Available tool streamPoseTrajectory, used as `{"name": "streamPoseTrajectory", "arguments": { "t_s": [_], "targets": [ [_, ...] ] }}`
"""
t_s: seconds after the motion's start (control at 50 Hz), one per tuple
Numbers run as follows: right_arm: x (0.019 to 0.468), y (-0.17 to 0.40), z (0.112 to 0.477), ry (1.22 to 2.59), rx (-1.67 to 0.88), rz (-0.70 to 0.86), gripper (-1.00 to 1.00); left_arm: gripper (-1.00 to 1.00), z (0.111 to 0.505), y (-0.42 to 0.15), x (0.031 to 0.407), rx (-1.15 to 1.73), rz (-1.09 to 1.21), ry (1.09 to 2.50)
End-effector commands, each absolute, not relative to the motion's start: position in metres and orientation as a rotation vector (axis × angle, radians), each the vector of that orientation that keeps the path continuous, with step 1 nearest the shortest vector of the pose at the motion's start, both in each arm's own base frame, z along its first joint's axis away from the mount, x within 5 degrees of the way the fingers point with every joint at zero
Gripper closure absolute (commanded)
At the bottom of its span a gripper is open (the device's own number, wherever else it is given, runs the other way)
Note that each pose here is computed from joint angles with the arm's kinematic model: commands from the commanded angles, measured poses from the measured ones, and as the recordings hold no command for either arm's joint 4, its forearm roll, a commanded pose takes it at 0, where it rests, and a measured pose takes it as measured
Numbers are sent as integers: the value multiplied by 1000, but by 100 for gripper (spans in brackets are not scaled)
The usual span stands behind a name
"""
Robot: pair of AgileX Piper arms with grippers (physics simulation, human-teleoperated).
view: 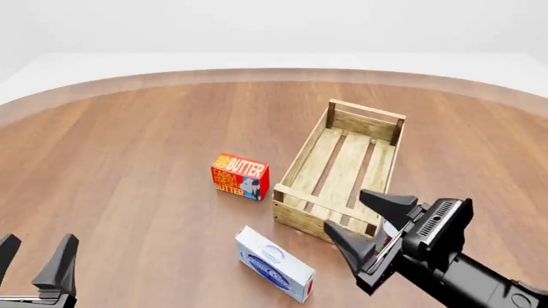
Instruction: Pick up the ketchup, and put it in the wooden tray.
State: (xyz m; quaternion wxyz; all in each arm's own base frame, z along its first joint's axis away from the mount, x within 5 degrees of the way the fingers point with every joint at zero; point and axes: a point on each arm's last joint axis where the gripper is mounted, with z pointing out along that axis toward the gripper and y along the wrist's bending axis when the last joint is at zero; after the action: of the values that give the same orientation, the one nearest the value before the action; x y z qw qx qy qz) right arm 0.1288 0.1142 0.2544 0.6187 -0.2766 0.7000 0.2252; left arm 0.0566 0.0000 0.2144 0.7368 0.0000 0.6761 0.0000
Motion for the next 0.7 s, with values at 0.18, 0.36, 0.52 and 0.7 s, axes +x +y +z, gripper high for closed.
{"name": "streamPoseTrajectory", "arguments": {
  "t_s": [0.18,0.36,0.52,0.7],
  "targets": [
    [123,185,255,1619,-825,739,-100,-100,214,0,57,0,0,1485],
    [120,214,243,1626,-909,781,-100,-100,214,0,57,0,0,1485],
    [109,240,236,1610,-991,830,-100,-100,214,0,57,0,0,1485],
    [102,262,225,1603,-1061,848,-100,-100,214,0,57,0,0,1485]
  ]
}}
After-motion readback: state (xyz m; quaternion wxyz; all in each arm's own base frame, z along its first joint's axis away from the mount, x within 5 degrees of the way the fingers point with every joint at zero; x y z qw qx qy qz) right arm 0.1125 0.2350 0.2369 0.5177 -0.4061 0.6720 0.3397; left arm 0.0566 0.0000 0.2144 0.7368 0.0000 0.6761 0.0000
